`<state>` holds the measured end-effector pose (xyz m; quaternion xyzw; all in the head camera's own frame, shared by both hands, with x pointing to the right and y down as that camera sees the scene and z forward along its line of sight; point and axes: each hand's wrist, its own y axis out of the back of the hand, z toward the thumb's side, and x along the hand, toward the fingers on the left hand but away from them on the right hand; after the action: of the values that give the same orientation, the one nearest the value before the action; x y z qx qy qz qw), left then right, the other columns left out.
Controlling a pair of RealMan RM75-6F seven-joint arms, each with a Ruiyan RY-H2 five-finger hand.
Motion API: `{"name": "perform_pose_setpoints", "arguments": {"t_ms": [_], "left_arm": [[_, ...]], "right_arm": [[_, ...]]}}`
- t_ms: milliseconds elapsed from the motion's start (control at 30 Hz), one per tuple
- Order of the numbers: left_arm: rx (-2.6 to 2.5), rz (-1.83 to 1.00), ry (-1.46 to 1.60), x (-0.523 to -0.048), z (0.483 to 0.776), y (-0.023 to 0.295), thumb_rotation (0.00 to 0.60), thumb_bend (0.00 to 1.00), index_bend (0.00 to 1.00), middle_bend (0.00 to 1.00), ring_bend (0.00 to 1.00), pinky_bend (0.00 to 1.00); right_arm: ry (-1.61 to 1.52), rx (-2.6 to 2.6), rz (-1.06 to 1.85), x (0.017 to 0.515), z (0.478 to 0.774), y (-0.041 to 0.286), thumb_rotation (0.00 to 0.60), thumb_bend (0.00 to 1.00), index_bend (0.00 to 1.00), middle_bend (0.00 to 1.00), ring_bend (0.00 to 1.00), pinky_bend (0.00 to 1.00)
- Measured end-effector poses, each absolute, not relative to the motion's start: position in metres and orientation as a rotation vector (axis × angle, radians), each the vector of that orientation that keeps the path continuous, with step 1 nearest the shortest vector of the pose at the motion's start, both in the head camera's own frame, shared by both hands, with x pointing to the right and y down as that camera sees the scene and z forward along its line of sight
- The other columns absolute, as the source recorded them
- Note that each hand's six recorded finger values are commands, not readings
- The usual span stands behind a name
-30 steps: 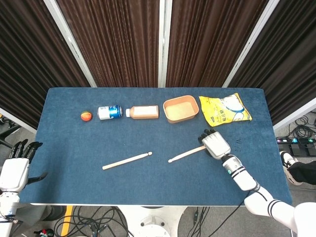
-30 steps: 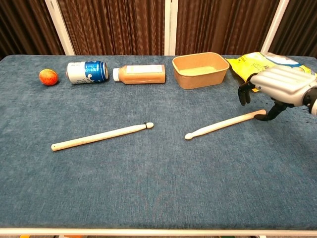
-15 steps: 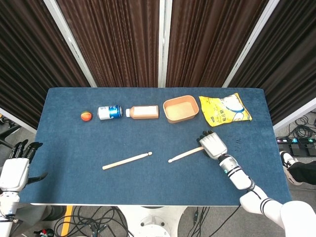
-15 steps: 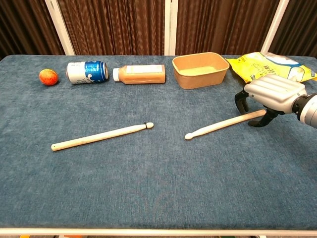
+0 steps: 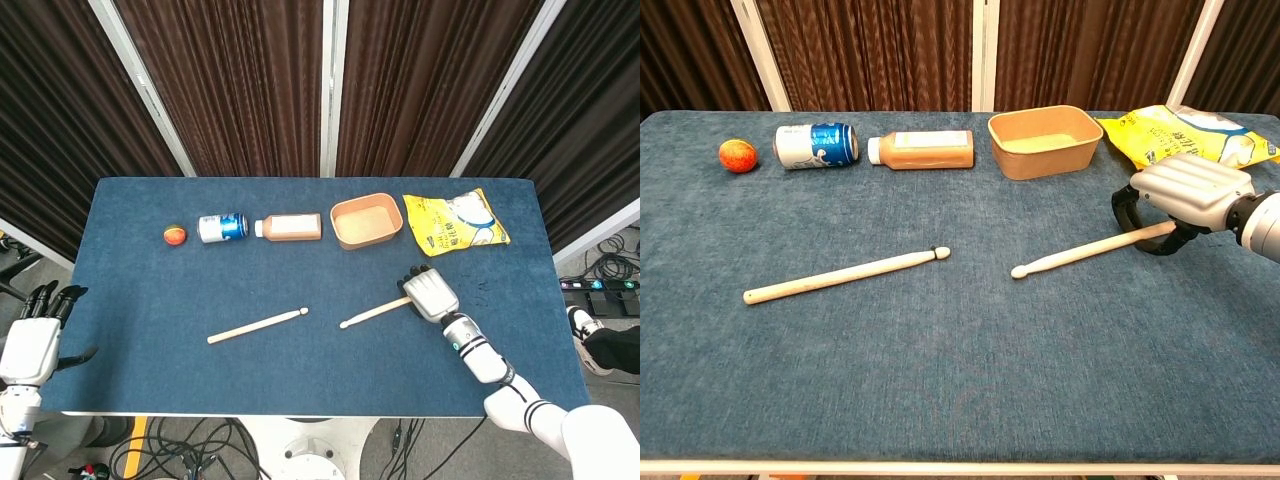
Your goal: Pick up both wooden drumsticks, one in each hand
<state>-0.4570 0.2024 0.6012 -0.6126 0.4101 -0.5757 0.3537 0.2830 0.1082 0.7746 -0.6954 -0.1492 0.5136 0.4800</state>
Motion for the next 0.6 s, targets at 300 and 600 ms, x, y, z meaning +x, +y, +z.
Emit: {"name": "perform_pose_setpoints", "arguments": {"t_ms": [300,600], "left_arm": [[-1.586,-1.488,1.065,-0.4594,0.6028,0.2032,0.6,0.07,0.16,0.14,0.01,0.08],[-1.585,-1.479,1.065,-0.4602,0.6034,0.2002,0.6,0.07,0.16,0.14,0.01,0.08]], "right_arm": [[-0.363,-1.697,1.259,0.2805,0.777,0.1072,0.6,0.3,0.53,0.52,0.31,0.36],[-0.367,-1.698,1.252,0.2775,0.7777,0.1071,0.6,0.42,0.57,0.57,0.36,0.38]]}}
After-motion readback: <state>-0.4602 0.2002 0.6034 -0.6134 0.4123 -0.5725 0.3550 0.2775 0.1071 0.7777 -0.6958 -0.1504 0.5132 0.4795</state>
